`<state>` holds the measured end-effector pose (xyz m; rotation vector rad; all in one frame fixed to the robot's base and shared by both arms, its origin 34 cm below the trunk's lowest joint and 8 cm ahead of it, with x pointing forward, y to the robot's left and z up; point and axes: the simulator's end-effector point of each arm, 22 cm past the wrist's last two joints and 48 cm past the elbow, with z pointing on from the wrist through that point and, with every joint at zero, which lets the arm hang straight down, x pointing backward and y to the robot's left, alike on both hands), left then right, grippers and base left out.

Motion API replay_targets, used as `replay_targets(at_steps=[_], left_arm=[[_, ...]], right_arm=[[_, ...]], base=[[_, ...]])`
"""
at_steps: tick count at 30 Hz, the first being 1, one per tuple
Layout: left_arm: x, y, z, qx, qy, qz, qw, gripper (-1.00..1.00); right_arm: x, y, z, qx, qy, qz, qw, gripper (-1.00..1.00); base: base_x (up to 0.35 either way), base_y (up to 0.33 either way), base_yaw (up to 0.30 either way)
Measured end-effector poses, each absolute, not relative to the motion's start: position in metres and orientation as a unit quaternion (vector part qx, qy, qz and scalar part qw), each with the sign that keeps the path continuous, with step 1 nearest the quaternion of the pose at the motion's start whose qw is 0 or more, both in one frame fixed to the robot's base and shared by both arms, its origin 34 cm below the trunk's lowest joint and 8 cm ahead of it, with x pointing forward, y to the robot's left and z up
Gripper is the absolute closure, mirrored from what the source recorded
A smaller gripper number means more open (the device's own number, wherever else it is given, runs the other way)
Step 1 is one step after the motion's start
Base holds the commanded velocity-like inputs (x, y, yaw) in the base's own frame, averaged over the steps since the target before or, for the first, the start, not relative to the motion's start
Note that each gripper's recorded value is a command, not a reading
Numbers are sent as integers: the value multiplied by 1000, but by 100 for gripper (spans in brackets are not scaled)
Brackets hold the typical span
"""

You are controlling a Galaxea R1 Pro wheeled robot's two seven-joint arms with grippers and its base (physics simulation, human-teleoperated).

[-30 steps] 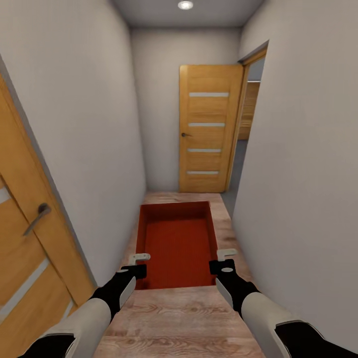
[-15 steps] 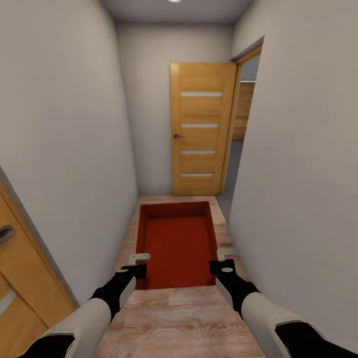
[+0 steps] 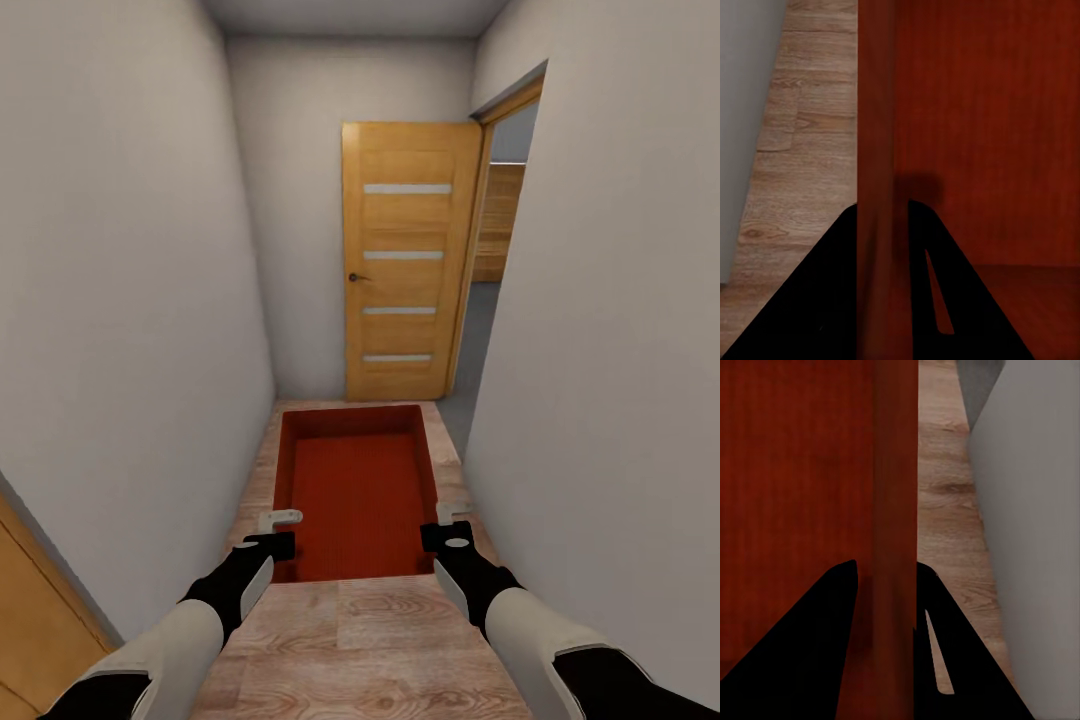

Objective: Move the two storage containers from the living room to the garage. In the garage, place one container on the floor and stack the other container on top of it (either order is fine).

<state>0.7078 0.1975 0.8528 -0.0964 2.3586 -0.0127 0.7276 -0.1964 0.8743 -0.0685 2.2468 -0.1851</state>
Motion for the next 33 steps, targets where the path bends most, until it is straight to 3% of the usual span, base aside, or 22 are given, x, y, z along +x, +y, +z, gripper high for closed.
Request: replay_targets(at_steps=[33], left_arm=[[708,198,853,-38,924,-5,381,100]], right_arm=[[728,-196,874,-28,900,-74,429,100]], base=[[323,0,0]])
